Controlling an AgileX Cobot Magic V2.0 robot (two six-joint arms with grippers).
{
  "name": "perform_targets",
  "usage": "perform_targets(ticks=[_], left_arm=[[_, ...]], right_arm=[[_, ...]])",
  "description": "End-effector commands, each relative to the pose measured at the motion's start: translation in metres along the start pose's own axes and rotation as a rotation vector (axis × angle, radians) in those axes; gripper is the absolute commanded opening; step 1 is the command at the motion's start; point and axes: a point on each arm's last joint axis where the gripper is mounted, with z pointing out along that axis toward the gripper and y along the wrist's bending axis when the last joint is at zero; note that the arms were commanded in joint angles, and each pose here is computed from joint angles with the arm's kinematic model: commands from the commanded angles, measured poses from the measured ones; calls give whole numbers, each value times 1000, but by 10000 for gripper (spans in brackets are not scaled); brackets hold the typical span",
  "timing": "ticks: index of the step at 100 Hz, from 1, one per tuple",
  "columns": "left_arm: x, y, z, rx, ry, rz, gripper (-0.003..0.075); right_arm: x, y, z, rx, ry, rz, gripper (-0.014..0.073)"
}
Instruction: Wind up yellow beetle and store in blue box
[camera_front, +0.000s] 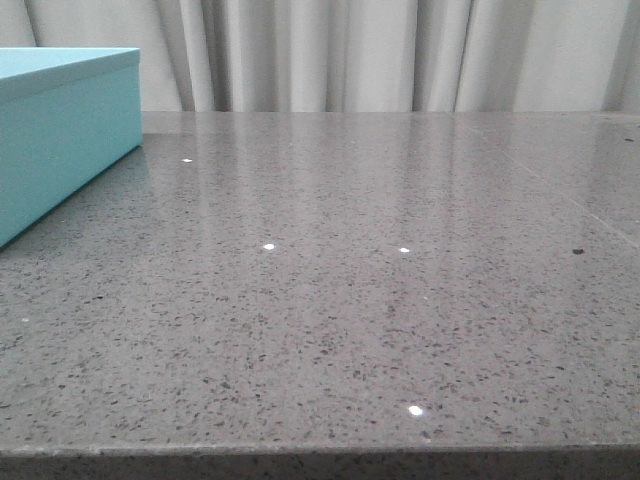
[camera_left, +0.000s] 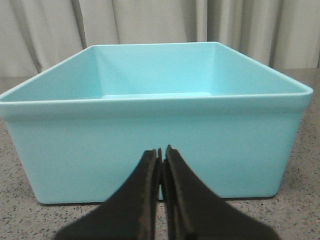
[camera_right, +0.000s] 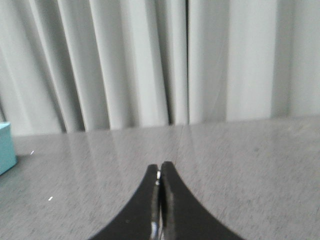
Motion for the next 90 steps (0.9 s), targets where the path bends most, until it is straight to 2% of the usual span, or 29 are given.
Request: perform_targets(ticks=[1, 12, 27, 44, 48, 90], left_arm=[[-1, 0, -2, 1, -81, -10, -19], [-1, 0, -2, 1, -81, -10, -19], [-1, 0, -2, 1, -81, -10, -19], [-1, 0, -2, 1, -81, -10, -19], [-1, 0, -2, 1, -81, -10, -19], [-1, 0, -2, 1, -81, -10, -19]], right_arm=[[-7, 1, -4, -8, -184, -55, -68], [8, -4, -5, 49, -169, -133, -68], [24, -10, -7, 104, -141, -147, -68], [45, -15, -9, 116, -104, -140, -68], [50, -17, -9, 127, -60, -131, -68], [54, -18, -9, 139, -15, -152, -68]])
